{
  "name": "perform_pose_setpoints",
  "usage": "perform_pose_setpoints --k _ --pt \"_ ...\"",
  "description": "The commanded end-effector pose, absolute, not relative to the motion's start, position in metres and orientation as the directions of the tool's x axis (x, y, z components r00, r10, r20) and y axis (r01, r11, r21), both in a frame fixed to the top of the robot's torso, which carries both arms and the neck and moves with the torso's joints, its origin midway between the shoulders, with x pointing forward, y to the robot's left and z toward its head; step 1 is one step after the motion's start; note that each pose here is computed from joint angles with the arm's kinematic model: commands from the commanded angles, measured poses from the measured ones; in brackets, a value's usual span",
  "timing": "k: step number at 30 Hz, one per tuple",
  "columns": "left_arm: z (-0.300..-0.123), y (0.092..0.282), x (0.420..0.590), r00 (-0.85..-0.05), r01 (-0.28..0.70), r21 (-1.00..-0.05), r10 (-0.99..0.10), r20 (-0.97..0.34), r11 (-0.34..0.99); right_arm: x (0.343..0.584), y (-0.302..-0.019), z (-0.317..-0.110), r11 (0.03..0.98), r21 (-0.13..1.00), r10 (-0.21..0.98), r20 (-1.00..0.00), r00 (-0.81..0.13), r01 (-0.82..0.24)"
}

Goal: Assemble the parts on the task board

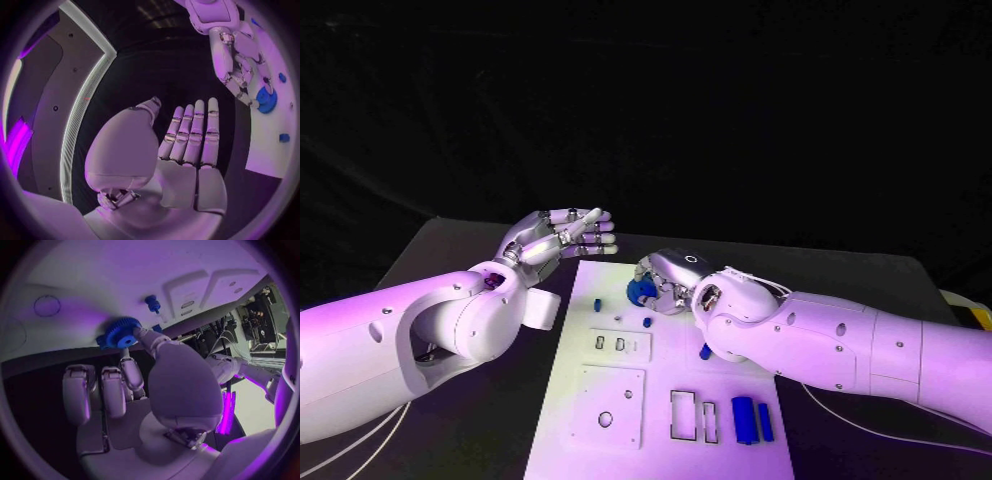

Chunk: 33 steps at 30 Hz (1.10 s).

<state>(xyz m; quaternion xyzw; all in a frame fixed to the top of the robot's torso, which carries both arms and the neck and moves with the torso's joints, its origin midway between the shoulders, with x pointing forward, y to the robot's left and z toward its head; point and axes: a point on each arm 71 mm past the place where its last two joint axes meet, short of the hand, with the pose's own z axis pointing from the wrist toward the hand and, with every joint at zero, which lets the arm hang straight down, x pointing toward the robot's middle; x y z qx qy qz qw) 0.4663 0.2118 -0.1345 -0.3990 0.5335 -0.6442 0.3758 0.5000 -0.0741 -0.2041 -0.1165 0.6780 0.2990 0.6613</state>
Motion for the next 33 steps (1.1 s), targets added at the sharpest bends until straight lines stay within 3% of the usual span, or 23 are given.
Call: perform_pose_setpoints --k 1,33 --pt "-0.133 0.209 0.465 -0.416 0.060 -0.985 -0.901 0.121 -0.160 0.499 -0.072 -0.209 0.795 0.241 0.215 -0.970 -0.113 -0.557" --pt "-0.133 0.212 0.464 -0.414 0.057 -0.986 -0.902 0.120 -0.157 0.500 -0.090 -0.220 0.811 0.299 0.223 -0.953 -0.208 -0.503"
